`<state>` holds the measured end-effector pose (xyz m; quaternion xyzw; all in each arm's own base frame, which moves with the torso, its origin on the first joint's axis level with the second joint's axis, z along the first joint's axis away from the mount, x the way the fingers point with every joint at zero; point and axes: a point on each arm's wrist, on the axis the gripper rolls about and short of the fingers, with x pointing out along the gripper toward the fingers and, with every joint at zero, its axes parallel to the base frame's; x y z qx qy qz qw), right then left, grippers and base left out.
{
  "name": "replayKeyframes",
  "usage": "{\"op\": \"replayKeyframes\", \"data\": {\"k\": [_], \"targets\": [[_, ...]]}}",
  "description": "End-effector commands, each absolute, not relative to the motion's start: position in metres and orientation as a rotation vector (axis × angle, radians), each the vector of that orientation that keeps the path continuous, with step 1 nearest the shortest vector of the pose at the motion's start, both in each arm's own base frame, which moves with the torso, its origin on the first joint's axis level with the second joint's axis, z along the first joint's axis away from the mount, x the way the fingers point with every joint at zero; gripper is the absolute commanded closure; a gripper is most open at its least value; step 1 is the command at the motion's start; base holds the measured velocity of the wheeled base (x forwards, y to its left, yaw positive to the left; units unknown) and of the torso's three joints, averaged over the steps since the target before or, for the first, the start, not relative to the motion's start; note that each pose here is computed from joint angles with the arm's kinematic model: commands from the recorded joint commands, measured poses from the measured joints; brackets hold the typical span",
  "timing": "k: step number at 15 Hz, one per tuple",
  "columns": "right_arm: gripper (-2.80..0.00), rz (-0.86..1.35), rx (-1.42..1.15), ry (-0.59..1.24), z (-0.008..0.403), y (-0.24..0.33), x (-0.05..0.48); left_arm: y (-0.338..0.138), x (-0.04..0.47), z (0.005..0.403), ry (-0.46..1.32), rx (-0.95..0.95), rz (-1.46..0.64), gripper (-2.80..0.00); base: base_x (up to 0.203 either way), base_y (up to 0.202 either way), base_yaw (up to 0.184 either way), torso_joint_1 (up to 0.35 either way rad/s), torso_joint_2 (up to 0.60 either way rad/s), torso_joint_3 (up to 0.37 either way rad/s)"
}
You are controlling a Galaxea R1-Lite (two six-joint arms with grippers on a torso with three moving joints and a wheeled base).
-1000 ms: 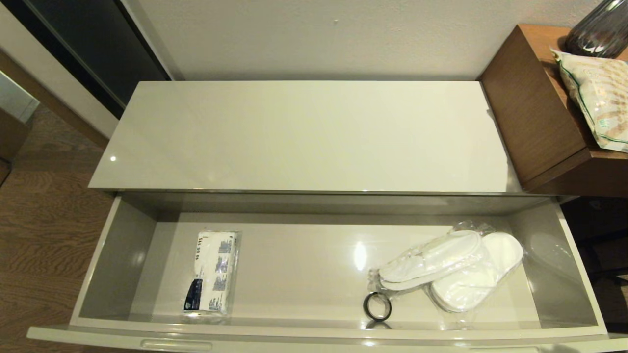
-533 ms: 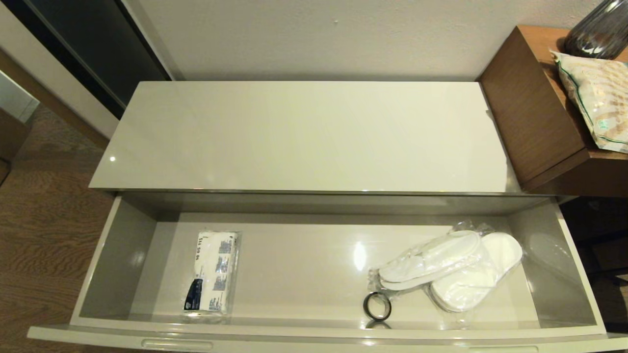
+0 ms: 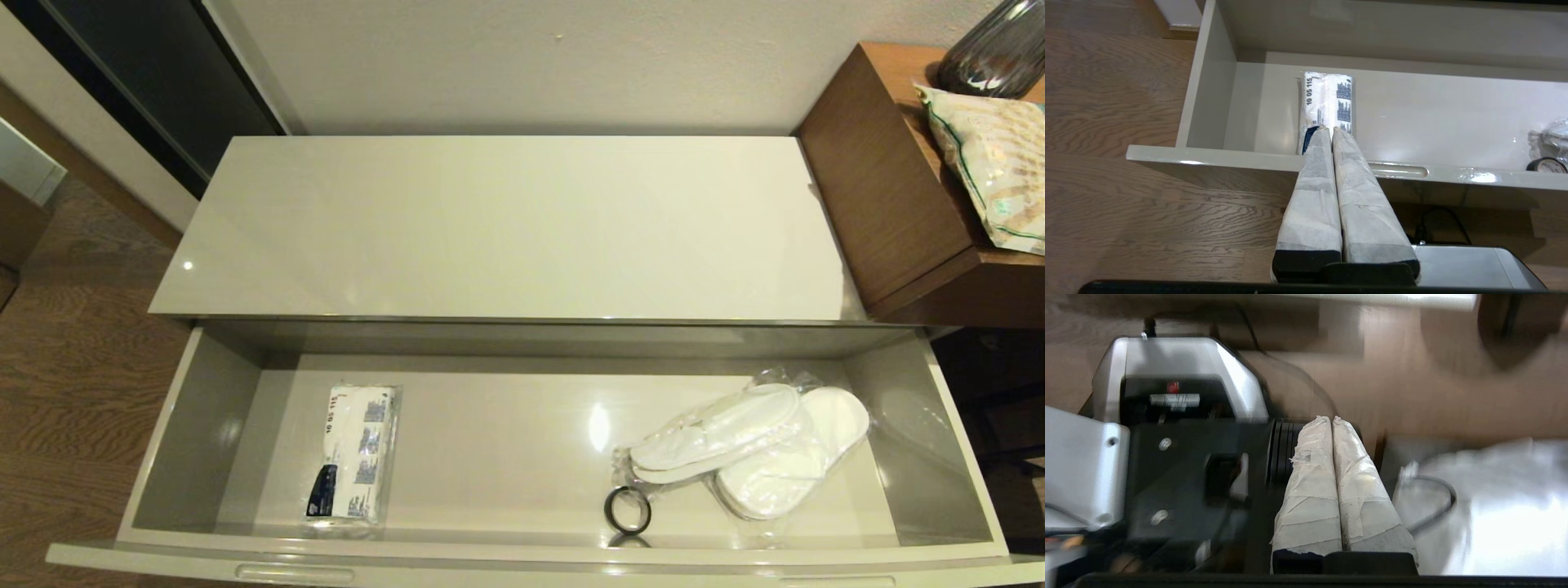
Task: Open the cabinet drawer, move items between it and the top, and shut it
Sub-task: Take out the tissue from the drawer
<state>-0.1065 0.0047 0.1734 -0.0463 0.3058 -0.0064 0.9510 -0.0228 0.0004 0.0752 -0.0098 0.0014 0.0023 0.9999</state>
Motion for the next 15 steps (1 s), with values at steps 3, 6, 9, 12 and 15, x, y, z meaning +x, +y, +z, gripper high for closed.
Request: {"op": "replayKeyframes", "data": {"k": [3,6,9,12,15], "targets": [[0.0,0.015,-0.164,0.261,0.125,0.001,-0.074,0.0,-0.023,0.075,0.003,-0.02,0.005,0.0,0.0,0.0,0.0,0.0,0.0,0.0],[0.0,0.004,-0.174,0.083,0.099,0.0,-0.036,0.0,-0.023,0.075,0.005,-0.02,0.005,0.0,0.0,0.0,0.0,0.0,0.0,0.0],[0.0,0.009,-0.146,0.003,0.075,0.0,-0.021,0.0,-0.023,0.075,0.005,-0.02,0.005,0.0,0.0,0.0,0.0,0.0,0.0,0.0],[0.0,0.014,-0.106,0.006,0.08,0.001,-0.024,0.0,-0.023,0.075,0.003,-0.02,0.005,0.0,0.0,0.0,0.0,0.0,0.0,0.0],[0.0,0.004,-0.017,0.001,0.077,0.0,-0.022,0.0,-0.023,0.075,0.003,-0.02,0.005,0.0,0.0,0.0,0.0,0.0,0.0,0.0]]}}
